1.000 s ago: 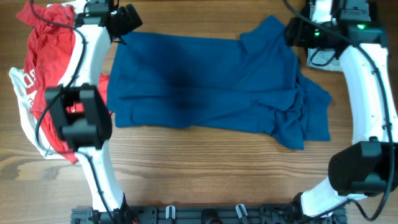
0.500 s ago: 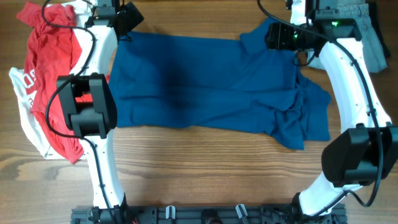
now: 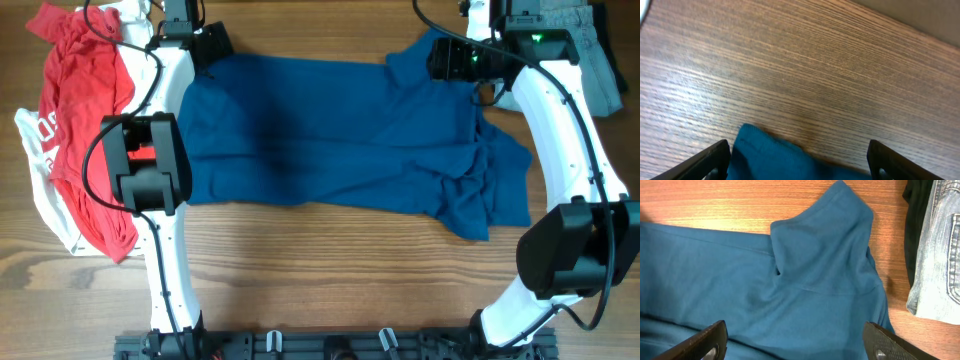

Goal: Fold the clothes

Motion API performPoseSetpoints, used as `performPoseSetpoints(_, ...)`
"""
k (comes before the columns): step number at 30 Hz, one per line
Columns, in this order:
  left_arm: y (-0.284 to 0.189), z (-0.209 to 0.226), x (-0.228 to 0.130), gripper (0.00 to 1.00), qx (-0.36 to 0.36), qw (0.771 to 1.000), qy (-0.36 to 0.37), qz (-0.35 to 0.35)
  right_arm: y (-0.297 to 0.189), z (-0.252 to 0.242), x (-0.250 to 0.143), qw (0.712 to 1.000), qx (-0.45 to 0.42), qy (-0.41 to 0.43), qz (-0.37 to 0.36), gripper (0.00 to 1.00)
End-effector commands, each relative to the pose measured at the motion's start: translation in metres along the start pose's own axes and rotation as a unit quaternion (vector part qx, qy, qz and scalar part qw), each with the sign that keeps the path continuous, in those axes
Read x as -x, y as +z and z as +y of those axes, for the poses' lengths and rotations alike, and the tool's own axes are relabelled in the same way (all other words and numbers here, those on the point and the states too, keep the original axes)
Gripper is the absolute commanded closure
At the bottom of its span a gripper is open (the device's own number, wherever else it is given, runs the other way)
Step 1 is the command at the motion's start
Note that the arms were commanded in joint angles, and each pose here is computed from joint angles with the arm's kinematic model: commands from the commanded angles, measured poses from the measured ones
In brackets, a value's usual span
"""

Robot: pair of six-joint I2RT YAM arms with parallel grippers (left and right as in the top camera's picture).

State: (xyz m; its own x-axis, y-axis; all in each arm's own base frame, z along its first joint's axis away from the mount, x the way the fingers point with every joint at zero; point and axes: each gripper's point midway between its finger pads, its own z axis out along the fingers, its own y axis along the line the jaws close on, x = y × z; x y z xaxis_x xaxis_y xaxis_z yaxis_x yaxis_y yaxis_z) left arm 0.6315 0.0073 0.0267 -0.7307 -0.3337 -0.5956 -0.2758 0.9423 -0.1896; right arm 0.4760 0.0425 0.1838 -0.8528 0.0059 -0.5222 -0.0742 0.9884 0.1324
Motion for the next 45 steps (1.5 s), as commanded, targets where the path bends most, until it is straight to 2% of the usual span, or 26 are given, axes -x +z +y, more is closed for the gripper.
performPoseSetpoints(1,0.005,0.002,0.003,0.13,0.01,0.998,0.058,-0.009,0.006,-0.002,0.002,1.0,-0.006,-0.007,0.002,0.13)
performPoseSetpoints(8,0.021,0.007,-0.011,0.16,0.014,0.998,0.069,0.006,0.006,-0.002,0.002,1.0,-0.006,-0.007,0.002,0.14)
performPoseSetpoints(14,0.026,0.01,-0.015,0.25,0.02,0.997,0.078,0.009,0.006,-0.003,0.002,1.0,-0.006,-0.007,0.002,0.14)
performPoseSetpoints(20,0.026,0.01,-0.013,0.64,0.021,0.997,0.077,0.003,0.006,-0.005,0.005,1.0,-0.013,-0.006,-0.004,0.18)
performPoseSetpoints(21,0.026,0.011,-0.012,0.77,0.024,0.997,0.077,0.002,0.006,-0.006,0.006,1.0,-0.016,-0.005,-0.006,0.19)
performPoseSetpoints(23,0.025,0.013,-0.011,0.96,0.031,0.997,0.075,0.001,0.006,-0.009,0.01,1.0,-0.024,0.007,-0.014,0.22)
performPoseSetpoints(26,0.016,0.024,-0.009,0.96,0.064,0.996,0.055,0.002,0.01,-0.011,0.021,0.999,-0.029,0.003,-0.036,0.23)
performPoseSetpoints(30,-0.015,0.042,0.001,0.96,0.121,0.992,0.02,0.003,0.039,-0.02,0.035,0.998,-0.031,0.004,-0.058,0.23)
performPoseSetpoints(35,-0.052,0.045,0.007,0.96,0.13,0.991,-0.023,0.016,0.108,-0.043,0.039,0.997,-0.04,0.009,-0.071,0.22)
performPoseSetpoints(40,-0.064,0.035,-0.005,0.96,0.11,0.992,-0.023,0.05,0.166,-0.056,0.039,0.995,-0.041,0.013,-0.095,0.2)
performPoseSetpoints(45,-0.066,0.031,-0.018,0.96,0.113,0.991,-0.015,0.072,0.195,-0.061,0.038,0.993,-0.04,0.015,-0.112,0.18)
